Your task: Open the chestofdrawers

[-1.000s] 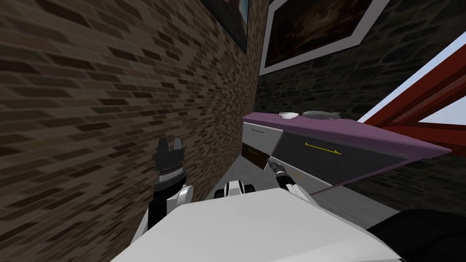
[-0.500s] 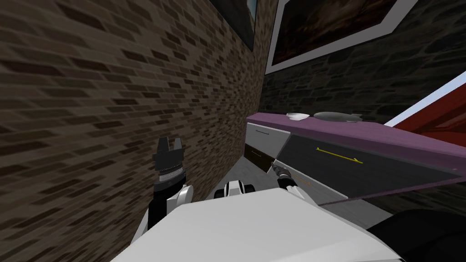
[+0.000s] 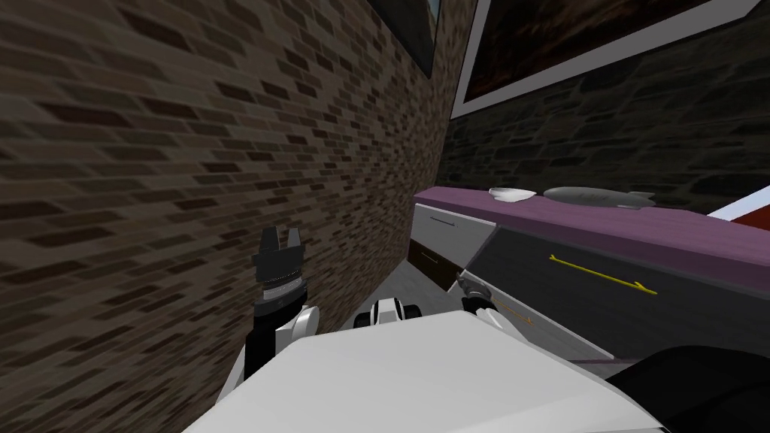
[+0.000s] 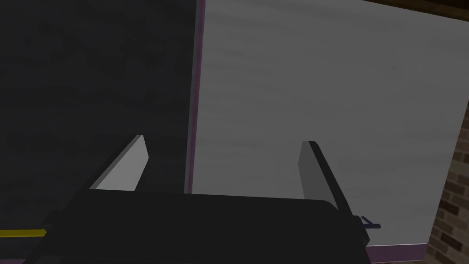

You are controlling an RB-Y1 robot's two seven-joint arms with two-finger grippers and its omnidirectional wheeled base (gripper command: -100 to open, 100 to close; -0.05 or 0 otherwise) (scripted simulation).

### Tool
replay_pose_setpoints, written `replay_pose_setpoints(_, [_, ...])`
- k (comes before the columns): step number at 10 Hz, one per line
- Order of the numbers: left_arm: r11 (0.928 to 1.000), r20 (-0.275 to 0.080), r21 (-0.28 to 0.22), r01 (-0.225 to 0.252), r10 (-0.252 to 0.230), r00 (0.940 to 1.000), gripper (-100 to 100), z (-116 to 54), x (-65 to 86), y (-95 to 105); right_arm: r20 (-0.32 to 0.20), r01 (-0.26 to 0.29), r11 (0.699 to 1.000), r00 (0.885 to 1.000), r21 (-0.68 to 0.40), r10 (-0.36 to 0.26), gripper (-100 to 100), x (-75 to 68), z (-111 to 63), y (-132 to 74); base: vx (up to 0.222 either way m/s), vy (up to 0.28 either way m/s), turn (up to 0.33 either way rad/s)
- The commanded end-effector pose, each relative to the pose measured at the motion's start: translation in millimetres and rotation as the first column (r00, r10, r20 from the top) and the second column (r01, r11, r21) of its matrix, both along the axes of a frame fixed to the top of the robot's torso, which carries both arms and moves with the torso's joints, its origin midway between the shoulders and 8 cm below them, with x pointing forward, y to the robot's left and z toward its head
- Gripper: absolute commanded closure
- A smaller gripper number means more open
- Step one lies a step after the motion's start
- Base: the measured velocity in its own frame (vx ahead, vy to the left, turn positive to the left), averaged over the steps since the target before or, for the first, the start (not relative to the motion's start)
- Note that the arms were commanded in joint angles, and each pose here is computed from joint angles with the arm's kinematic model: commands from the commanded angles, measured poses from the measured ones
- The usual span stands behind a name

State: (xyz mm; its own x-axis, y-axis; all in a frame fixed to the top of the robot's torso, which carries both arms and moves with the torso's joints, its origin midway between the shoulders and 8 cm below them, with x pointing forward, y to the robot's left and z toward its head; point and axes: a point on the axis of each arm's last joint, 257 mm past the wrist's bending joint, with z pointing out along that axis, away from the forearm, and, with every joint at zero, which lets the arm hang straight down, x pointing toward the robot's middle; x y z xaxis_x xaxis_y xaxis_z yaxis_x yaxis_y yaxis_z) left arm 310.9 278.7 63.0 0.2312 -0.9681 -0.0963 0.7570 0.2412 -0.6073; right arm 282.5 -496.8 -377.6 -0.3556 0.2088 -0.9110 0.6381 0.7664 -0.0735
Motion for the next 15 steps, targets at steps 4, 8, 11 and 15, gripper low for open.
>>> replay_pose_setpoints(4, [1.0000,0.000,0.000,0.000,0.000,1.0000,0,0.0,0.0,0.0,-0.116,0.116,0.982,0.984,-0.152,-0.134,-100,-41.5,-7.3,-43,0.039,-0.007,0.144])
replay_pose_setpoints(8, [1.0000,0.000,0.000,0.000,0.000,1.0000,0,0.0,0.0,0.0,-0.187,0.171,0.943,0.955,-0.287,-0.230,-100,-72.5,-7.0,-72,0.046,-0.008,0.175])
replay_pose_setpoints(11, [1.0000,0.000,0.000,0.000,0.000,1.0000,0,0.0,0.0,0.0,-0.211,0.205,0.910,0.932,-0.359,-0.294,-100,-90.5,-2.9,-87,0.037,-0.009,0.131])
replay_pose_setpoints(15, [1.0000,0.000,0.000,0.000,0.000,1.0000,0,0.0,0.0,0.0,-0.222,0.256,0.860,0.898,-0.441,-0.381,-100,-113.6,6.0,-103,0.040,-0.015,0.147])
